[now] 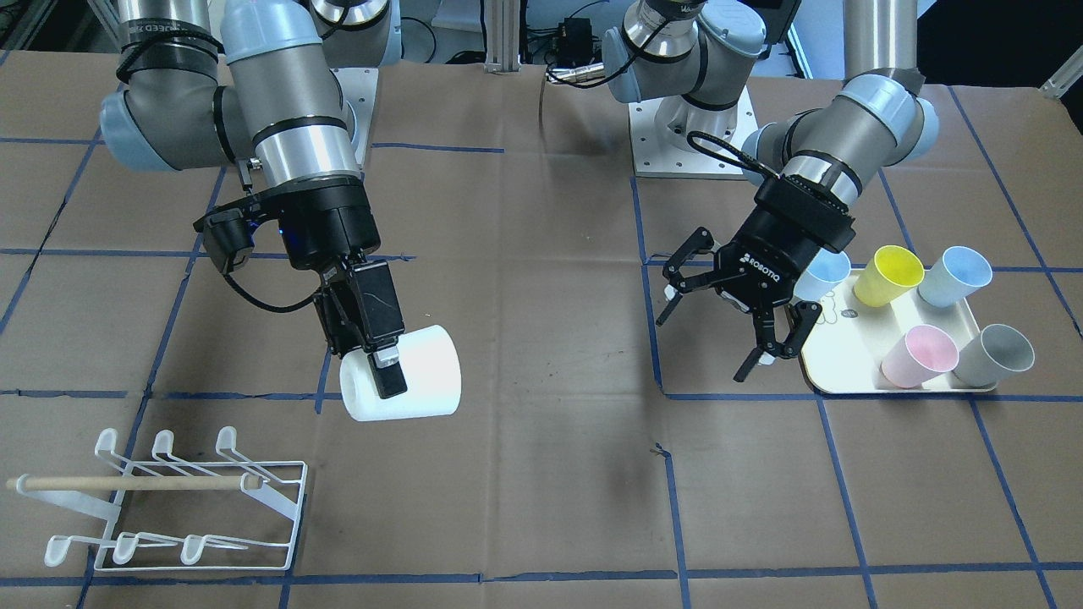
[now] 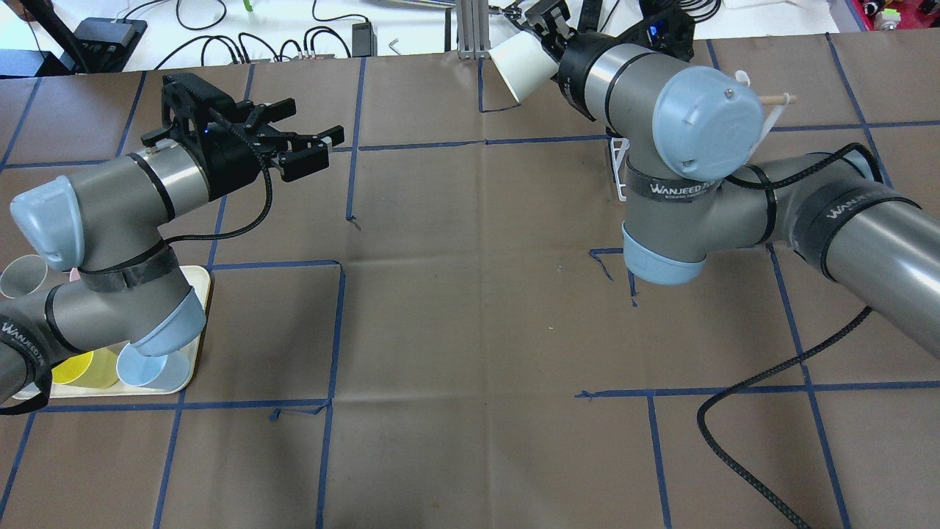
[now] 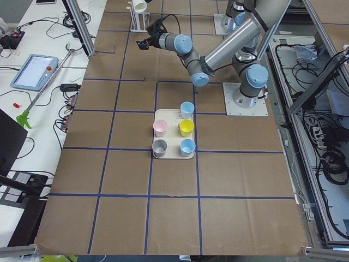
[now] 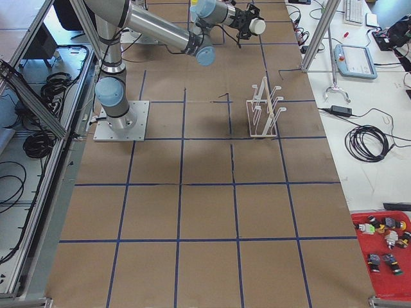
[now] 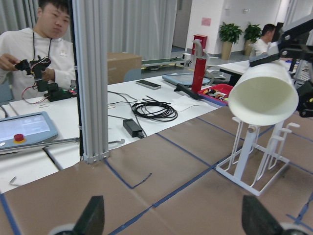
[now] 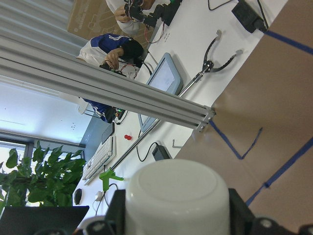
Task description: Transfer IKEA cup to right arm and place on rack
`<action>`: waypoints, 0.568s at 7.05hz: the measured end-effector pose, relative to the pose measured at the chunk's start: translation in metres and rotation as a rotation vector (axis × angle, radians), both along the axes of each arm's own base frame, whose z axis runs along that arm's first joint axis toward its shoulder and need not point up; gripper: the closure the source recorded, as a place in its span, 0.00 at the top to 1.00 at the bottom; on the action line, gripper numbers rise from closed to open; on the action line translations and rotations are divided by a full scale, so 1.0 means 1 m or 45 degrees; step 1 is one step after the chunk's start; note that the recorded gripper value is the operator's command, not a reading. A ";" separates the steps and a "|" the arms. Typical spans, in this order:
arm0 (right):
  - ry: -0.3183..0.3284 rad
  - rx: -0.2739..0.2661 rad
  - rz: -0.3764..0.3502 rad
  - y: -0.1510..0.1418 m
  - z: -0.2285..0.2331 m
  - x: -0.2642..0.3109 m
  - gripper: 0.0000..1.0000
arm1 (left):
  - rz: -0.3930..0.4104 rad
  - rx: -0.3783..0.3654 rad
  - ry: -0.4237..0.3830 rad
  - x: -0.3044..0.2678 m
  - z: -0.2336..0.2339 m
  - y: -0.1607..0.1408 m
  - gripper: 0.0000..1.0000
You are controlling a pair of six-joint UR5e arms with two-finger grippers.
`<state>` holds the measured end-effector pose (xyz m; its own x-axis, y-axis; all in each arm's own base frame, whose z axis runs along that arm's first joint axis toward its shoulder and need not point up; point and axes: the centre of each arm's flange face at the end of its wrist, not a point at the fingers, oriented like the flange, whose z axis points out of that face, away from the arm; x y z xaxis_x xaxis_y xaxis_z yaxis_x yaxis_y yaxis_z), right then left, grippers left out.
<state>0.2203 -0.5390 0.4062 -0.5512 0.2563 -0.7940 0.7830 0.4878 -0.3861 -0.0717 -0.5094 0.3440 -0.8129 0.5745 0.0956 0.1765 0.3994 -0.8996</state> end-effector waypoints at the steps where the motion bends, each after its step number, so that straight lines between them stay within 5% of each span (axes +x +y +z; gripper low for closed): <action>1: 0.180 -0.062 0.050 -0.008 0.000 -0.019 0.13 | 0.081 0.089 -0.060 0.000 0.005 -0.017 0.99; 4: 0.660 -0.185 0.173 -0.031 -0.003 -0.087 0.12 | 0.319 0.487 -0.325 -0.039 0.049 -0.068 0.99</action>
<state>0.1331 -0.5703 0.4028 -0.8995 0.0636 -0.4322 0.4065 0.4841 -0.7748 -0.1108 -0.5775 0.3931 -0.9458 0.3222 0.0413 0.2280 0.7490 -0.6221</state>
